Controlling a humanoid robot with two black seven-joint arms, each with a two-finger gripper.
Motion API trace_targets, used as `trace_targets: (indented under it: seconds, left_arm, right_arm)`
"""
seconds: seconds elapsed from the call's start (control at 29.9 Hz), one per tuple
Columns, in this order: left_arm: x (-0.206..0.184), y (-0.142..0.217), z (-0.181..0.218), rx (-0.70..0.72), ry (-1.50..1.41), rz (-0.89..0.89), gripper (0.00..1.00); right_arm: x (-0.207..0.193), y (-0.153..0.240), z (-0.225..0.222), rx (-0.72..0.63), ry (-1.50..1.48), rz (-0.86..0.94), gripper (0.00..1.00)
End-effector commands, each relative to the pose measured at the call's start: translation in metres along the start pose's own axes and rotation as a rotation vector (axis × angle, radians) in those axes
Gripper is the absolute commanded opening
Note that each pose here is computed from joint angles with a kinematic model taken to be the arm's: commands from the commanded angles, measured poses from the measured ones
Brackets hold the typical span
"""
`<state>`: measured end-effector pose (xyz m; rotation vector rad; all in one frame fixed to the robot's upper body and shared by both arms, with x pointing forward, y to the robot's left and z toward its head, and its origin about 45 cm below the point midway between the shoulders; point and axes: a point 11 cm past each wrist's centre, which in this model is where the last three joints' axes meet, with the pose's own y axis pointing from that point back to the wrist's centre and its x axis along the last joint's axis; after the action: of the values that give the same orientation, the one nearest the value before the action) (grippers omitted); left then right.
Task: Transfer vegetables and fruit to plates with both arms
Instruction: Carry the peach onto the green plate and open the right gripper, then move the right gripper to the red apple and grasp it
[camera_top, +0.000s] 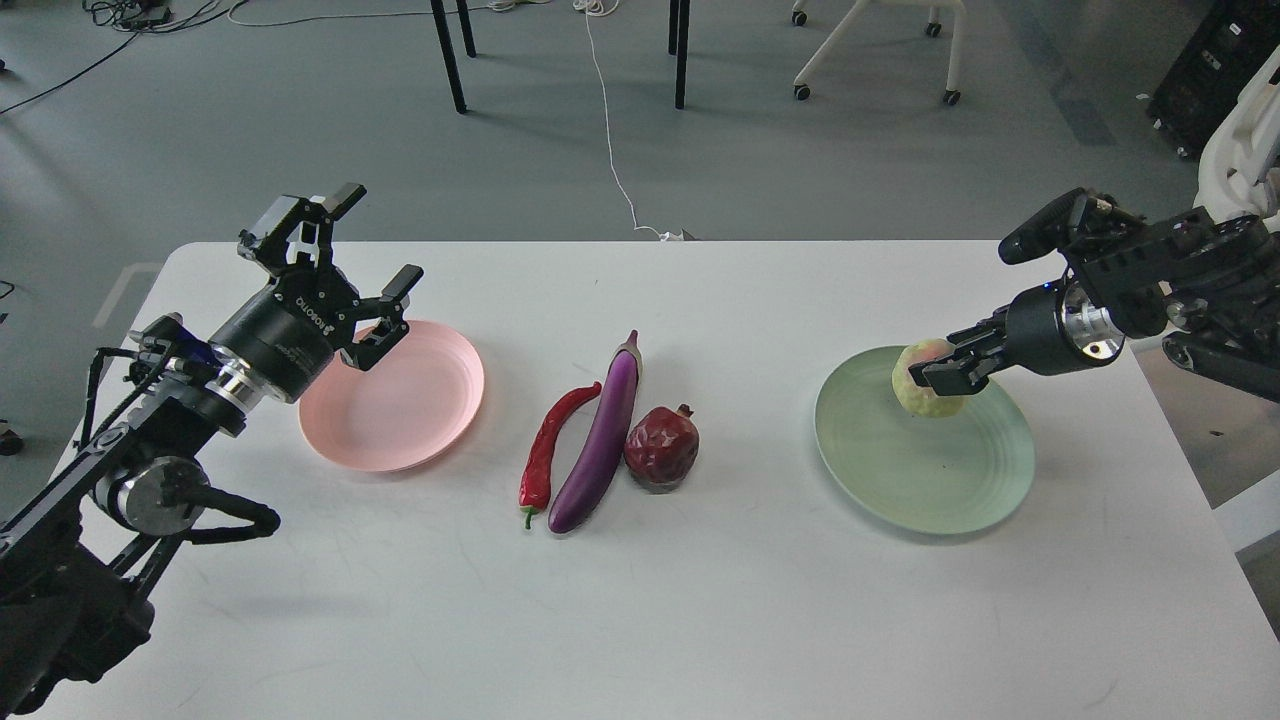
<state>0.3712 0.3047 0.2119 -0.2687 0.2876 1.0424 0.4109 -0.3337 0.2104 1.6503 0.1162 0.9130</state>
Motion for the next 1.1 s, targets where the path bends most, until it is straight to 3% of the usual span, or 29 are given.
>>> trace_targets:
  seconds: [0.0, 0.1, 0.17, 0.2, 0.44, 0.6, 0.84, 1.07]
  left_arm:
    - [0.000, 0.000, 0.001, 0.000, -0.002, -0.001, 0.98]
    - [0.000, -0.001, 0.001, -0.001, -0.003, -0.001, 0.98]
    - [0.000, -0.001, 0.001, -0.003, -0.001, -0.002, 0.98]
    - [0.000, -0.001, 0.001, -0.003, -0.001, -0.002, 0.98]
    - [0.001, 0.001, 0.005, -0.003, -0.012, -0.003, 0.99]
    - [0.001, 0.001, 0.007, -0.003, -0.019, -0.007, 0.98]
    - [-0.001, 0.002, 0.013, -0.004, -0.034, -0.019, 0.98]
    - [0.000, 0.002, 0.013, -0.003, -0.035, -0.016, 0.99]
  right_arm:
    - [-0.004, -0.007, 0.004, -0.017, 0.000, -0.006, 0.41]
    - [0.000, -0.010, 0.003, -0.017, 0.010, 0.002, 0.61]
    - [0.002, -0.011, 0.001, -0.013, 0.013, 0.005, 0.92]
    - [0.002, -0.011, 0.001, -0.012, 0.013, 0.005, 0.94]
    - [0.028, 0.004, -0.014, 0.029, 0.036, 0.051, 0.97]
    - [0.066, 0.015, -0.060, 0.134, 0.122, 0.089, 0.97]
    - [0.079, -0.018, -0.139, 0.304, 0.224, 0.043, 0.97]
    - [0.090, -0.052, -0.185, 0.374, 0.322, 0.070, 0.97]
